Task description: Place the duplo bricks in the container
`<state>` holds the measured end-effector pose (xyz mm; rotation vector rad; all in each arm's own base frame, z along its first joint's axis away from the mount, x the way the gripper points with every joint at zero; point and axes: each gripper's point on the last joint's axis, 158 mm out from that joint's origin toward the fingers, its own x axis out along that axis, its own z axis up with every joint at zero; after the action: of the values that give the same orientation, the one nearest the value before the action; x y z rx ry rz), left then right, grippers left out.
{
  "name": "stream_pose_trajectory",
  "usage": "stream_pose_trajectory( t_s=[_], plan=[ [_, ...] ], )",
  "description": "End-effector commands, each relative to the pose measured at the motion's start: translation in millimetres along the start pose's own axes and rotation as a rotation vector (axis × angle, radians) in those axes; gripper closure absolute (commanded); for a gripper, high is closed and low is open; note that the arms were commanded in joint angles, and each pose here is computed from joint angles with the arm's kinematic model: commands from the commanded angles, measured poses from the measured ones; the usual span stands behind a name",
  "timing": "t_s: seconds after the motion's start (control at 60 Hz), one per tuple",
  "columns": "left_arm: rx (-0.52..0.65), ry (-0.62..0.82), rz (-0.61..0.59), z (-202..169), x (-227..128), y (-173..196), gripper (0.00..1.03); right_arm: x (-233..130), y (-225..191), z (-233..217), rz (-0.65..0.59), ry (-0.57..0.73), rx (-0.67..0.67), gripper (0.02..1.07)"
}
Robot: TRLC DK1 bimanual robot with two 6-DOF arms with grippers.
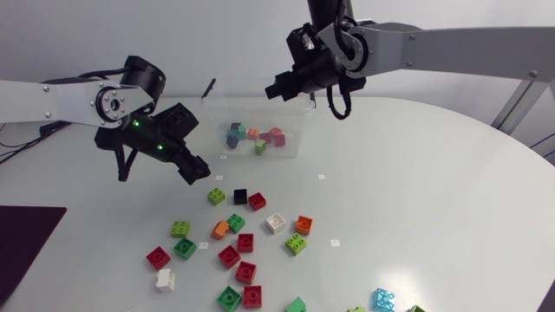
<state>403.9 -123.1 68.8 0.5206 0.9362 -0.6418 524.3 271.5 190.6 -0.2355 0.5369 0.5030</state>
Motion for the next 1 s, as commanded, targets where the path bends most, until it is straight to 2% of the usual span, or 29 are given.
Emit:
stream_pose_trajectory(
  t_s=[0.0, 0.45, 0.5, 0.55, 0.583, 0.6, 0.667, 0.983],
  plan=[
    [0.027, 0.008, -0.010, -12, 3, -5, 0.05, 13, -4, 4, -0.015, -0.009, 0.028, 0.78],
    [0.058, 0.085, -0.062, -52, 34, -21, 0.05, 55, -8, 22, -0.043, -0.021, 0.035, 0.77],
    [0.059, 0.091, -0.068, -55, 37, -24, 0.05, 59, -9, 22, -0.051, -0.018, 0.035, 0.68],
    [0.071, 0.098, -0.079, -57, 41, -30, 0.05, 62, -10, 21, -0.055, -0.009, 0.036, 0.46],
    [0.073, 0.098, -0.079, -58, 43, -31, 0.05, 63, -11, 22, -0.058, -0.009, 0.038, 0.36],
    [0.082, 0.093, -0.080, -56, 46, -32, 0.05, 62, -11, 24, -0.061, -0.010, 0.037, 0.20],
    [0.088, 0.089, -0.080, -53, 50, -32, 0.05, 60, -12, 27, -0.068, -0.016, 0.042, 0.08],
    [0.122, 0.078, -0.100, -40, 75, -39, 0.05, 10, -4, 37, -0.057, -0.024, 0.028, 0.07]
  ],
)
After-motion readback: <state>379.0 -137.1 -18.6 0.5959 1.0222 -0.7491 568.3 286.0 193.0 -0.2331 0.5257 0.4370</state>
